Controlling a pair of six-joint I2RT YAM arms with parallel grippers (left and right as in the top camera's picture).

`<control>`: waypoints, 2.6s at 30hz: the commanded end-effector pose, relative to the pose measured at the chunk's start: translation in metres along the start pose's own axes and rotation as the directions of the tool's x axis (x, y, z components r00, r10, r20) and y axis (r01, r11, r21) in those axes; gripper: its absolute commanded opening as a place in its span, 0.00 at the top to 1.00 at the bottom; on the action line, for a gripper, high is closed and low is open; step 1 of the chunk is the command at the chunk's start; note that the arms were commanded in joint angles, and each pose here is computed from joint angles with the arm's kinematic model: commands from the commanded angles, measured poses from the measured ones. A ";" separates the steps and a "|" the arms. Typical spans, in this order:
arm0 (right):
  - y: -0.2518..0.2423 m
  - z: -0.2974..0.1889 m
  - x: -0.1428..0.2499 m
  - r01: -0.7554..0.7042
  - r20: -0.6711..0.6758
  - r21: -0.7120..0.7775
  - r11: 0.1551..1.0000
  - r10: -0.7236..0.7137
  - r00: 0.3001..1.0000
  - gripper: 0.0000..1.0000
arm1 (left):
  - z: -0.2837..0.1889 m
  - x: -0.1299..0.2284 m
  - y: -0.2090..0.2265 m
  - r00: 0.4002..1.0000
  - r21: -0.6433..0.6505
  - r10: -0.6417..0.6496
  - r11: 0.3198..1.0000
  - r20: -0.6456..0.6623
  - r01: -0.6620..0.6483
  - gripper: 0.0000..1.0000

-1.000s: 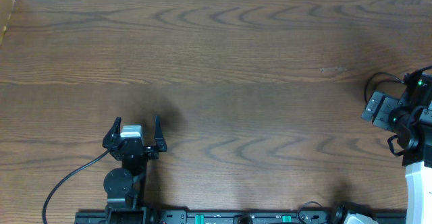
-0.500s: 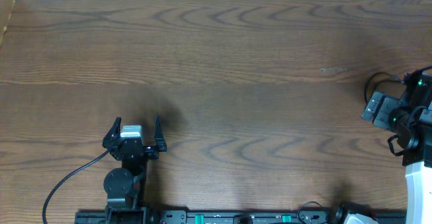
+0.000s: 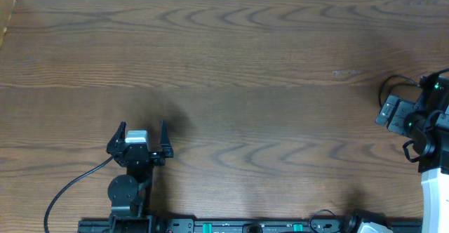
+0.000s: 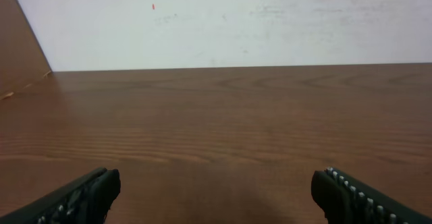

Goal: Untangle cables

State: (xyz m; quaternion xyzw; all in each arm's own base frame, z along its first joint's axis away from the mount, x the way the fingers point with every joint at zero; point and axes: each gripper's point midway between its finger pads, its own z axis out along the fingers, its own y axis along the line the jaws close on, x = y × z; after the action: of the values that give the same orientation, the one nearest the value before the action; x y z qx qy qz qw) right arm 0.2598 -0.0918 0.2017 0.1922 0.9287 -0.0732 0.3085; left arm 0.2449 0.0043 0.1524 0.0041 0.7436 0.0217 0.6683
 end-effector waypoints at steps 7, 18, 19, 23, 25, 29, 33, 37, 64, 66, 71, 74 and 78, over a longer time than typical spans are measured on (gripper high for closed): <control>-0.002 -0.001 -0.001 0.004 0.005 0.018 1.000 -0.004 1.000 0.01 | 0.001 0.017 0.002 0.999 -0.014 -0.007 1.000 -0.052 0.006 0.04; -0.001 -0.015 -0.032 -0.020 0.232 -0.006 1.000 0.021 0.973 0.01 | 0.001 0.017 0.002 0.999 -0.014 -0.007 1.000 -0.052 0.006 0.04; 0.004 -0.016 -0.036 -0.018 0.270 -0.034 0.999 0.026 0.963 0.01 | 0.001 0.017 0.002 0.999 -0.014 -0.007 1.000 -0.052 0.006 0.04; 0.025 -0.015 -0.043 0.025 0.434 -0.162 0.986 0.049 0.899 0.01 | 0.001 0.017 0.002 0.999 -0.014 -0.007 1.000 -0.052 0.006 0.04; 0.034 -0.016 -0.044 0.057 0.499 -0.213 0.975 0.058 0.864 0.01 | 0.001 0.017 0.002 0.999 -0.014 -0.007 1.000 -0.052 0.006 0.04; 0.050 -0.017 -0.038 0.128 0.603 -0.287 0.949 0.075 0.794 0.01 | 0.001 0.017 0.002 0.999 -0.014 -0.007 1.000 -0.052 0.006 0.04; 0.056 -0.018 -0.029 0.178 0.681 -0.311 0.933 0.089 0.727 0.01 | 0.001 0.017 0.002 0.999 -0.014 -0.007 1.000 -0.052 0.006 0.04; 0.062 -0.019 -0.014 0.222 0.740 -0.341 0.913 0.116 0.662 0.01 | 0.001 0.017 0.002 0.999 -0.014 -0.007 1.000 -0.052 0.006 0.04; 0.052 -0.003 0.033 0.179 0.789 -0.278 0.944 0.118 0.604 0.01 | 0.001 0.017 0.002 0.999 -0.014 -0.007 1.000 -0.052 0.006 0.04; 0.053 -0.001 0.036 0.177 0.787 -0.258 0.950 0.101 0.609 0.01 | 0.001 0.017 0.002 0.999 -0.014 -0.007 1.000 -0.052 0.006 0.04; 0.059 -0.003 0.045 0.229 0.796 -0.216 0.949 0.036 0.604 0.01 | 0.001 0.017 0.002 0.999 -0.014 -0.007 1.000 -0.052 0.006 0.04; 0.061 0.001 0.053 0.248 0.782 -0.209 0.946 0.009 0.624 0.01 | 0.001 0.017 0.002 0.999 -0.014 -0.007 1.000 -0.052 0.006 0.04; 0.063 0.010 0.061 0.276 0.758 -0.195 0.941 -0.033 0.651 0.01 | 0.001 0.017 0.002 0.999 -0.014 -0.007 1.000 -0.052 0.006 0.04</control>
State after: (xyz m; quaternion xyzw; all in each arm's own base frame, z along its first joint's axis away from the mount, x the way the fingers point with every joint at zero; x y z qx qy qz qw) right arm 0.2460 -0.0167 0.1562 0.0350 0.7336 -0.0119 0.6786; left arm 0.2447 0.0044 0.1527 0.0040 0.7441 0.0218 0.6677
